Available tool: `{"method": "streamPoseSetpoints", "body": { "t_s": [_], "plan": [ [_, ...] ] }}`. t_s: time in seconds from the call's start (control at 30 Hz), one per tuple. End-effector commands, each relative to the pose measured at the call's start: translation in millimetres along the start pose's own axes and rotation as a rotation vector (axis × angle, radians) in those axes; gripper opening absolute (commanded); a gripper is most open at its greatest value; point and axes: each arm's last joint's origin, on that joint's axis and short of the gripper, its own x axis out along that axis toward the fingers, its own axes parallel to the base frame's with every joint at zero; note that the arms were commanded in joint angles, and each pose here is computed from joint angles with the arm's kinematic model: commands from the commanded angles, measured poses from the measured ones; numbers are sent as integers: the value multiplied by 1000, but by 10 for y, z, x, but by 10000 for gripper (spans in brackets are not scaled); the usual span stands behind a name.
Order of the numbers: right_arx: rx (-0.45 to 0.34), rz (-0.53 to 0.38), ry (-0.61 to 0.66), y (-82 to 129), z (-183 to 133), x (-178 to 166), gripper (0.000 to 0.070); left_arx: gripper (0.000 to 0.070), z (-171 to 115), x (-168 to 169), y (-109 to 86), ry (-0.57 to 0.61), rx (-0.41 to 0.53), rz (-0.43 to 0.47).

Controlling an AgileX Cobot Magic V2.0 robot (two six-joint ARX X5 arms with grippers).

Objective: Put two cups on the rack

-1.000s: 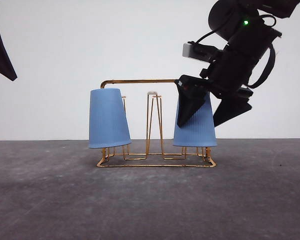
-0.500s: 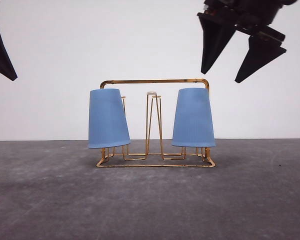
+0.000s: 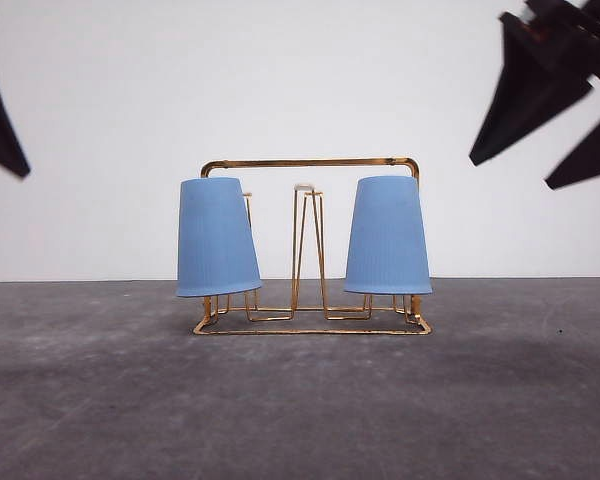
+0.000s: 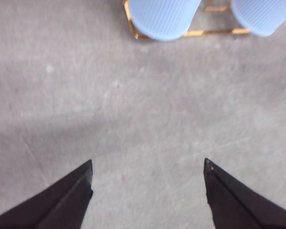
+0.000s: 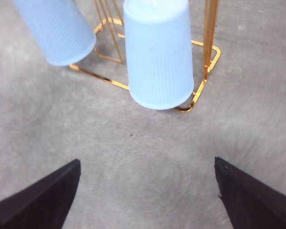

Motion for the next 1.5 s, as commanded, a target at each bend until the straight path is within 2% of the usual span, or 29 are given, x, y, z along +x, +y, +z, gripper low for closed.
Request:
{"method": "streamPoseSetpoints", "body": {
  "t_s": [0.0,0.23,0.27,0.3,0.33,0.4,1.07,1.17,1.3,1.37,1.47],
  "plan": [
    [69,9,-32,-4,-69,11,551,428,2,23,3,-3,20,-2],
    [77,14,-39,-20,-164,21,544,420,-36,34,10,28,8,-2],
    [77,13,-38,-21,-166,21,472,329,-34,34,10,26,11,-3],
    [77,12,-37,-21,-166,21,317,180,-32,34,8,23,12,-5],
    [77,13,-38,-21,-166,21,106,0,-27,35,6,19,13,-9],
    [73,11,-37,-21,-166,21,31,0,1,33,1,-7,22,-17],
    [69,13,-40,-20,-163,20,30,0,-22,-14,0,-39,38,-14],
    [69,13,-40,-20,-163,20,30,0,-161,-10,61,-117,39,-6],
    [69,13,-40,-20,-163,20,30,0,-452,12,174,-311,65,45],
    [69,13,-40,-20,-163,20,30,0,-602,10,225,-405,90,98],
    [70,13,-40,-20,-163,20,30,0,-803,9,303,-515,111,224]
  ]
}}
